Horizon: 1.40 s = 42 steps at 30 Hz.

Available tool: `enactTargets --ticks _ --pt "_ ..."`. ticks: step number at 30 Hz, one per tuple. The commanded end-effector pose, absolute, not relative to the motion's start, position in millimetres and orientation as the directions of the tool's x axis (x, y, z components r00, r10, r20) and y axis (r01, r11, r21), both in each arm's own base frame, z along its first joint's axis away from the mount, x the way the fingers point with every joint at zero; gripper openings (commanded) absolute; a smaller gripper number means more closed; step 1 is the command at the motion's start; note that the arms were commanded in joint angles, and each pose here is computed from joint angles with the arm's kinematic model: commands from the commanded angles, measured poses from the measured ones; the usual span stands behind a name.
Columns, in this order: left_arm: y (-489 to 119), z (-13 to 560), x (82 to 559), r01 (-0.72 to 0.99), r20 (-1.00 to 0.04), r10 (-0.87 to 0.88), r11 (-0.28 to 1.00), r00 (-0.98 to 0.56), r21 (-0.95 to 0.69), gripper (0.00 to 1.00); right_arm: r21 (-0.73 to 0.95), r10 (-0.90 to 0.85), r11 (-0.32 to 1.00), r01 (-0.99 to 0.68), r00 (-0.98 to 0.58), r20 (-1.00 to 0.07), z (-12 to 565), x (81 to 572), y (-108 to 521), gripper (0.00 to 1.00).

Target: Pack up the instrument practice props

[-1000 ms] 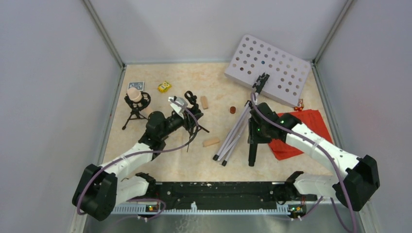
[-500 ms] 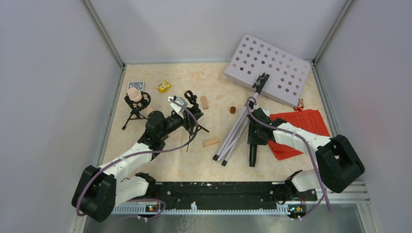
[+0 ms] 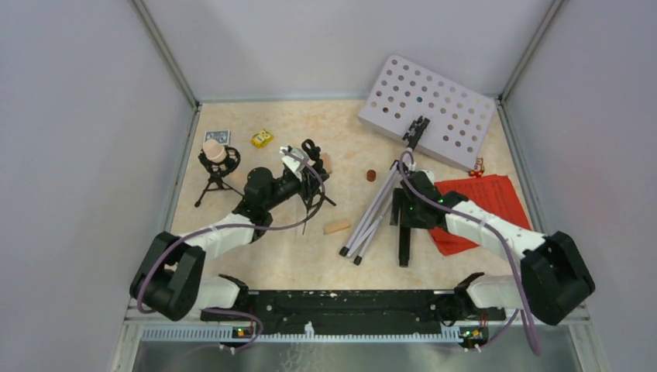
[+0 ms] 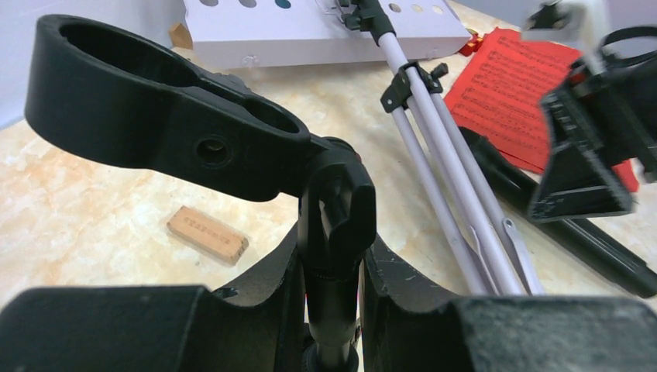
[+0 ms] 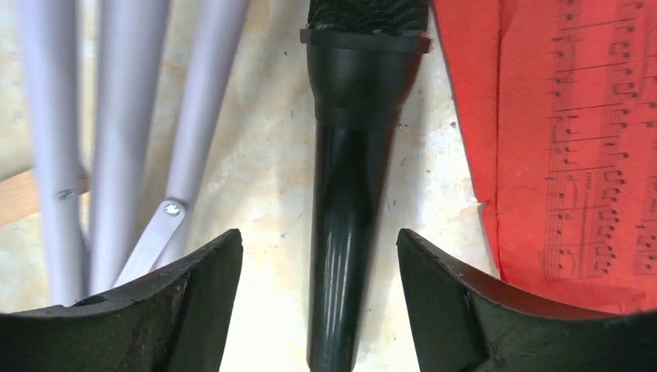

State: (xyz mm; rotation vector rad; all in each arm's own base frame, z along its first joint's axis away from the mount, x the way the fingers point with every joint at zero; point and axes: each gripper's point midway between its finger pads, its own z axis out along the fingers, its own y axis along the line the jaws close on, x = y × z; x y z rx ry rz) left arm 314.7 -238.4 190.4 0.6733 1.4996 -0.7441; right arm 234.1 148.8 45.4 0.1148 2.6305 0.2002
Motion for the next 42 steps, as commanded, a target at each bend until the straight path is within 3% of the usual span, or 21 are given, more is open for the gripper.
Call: enactTargets --ticks 1,9,14,17,22,37,42 --pt "-254.0 257.1 342.6 0.795 -0.977 -0.075 0.596 0.199 0.116 0.0 0.223 0.149 0.975 0.024 -0.811 -0.565 94.8 240.2 146.7 0.73" --pt "-280.7 275.7 403.7 0.766 -0.936 -0.06 0.594 0.347 0.246 0.0 0.292 0.178 0.956 -0.029 -0.735 -0.655 135.6 230.8 140.7 0.73" --pt "-284.4 286.0 446.4 0.752 -0.874 -0.178 0.603 0.451 0.266 0.0 0.301 0.175 0.953 -0.039 -0.741 -0.649 132.3 222.0 138.4 0.73" --pt "-285.9 276.1 467.0 0.787 -0.862 -0.253 0.572 0.438 0.232 0.0 0.282 0.164 0.959 -0.029 -0.754 -0.636 128.2 216.9 133.6 0.73" --pt "-295.9 244.4 499.5 0.816 -0.893 -0.239 0.541 0.381 0.203 0.06 0.276 0.17 0.961 -0.022 -0.74 -0.651 134.4 213.0 127.1 0.73" --pt "-312.8 207.4 467.4 0.901 -0.92 -0.294 0.417 0.26 0.122 0.15 0.283 0.165 0.959 -0.032 -0.749 -0.642 131.3 209.9 128.8 0.72" --pt "-314.5 194.8 462.4 0.907 -0.925 -0.304 0.413 0.226 0.086 0.25 0.285 0.165 0.958 -0.032 -0.751 -0.639 130.8 208.0 128.1 0.72"
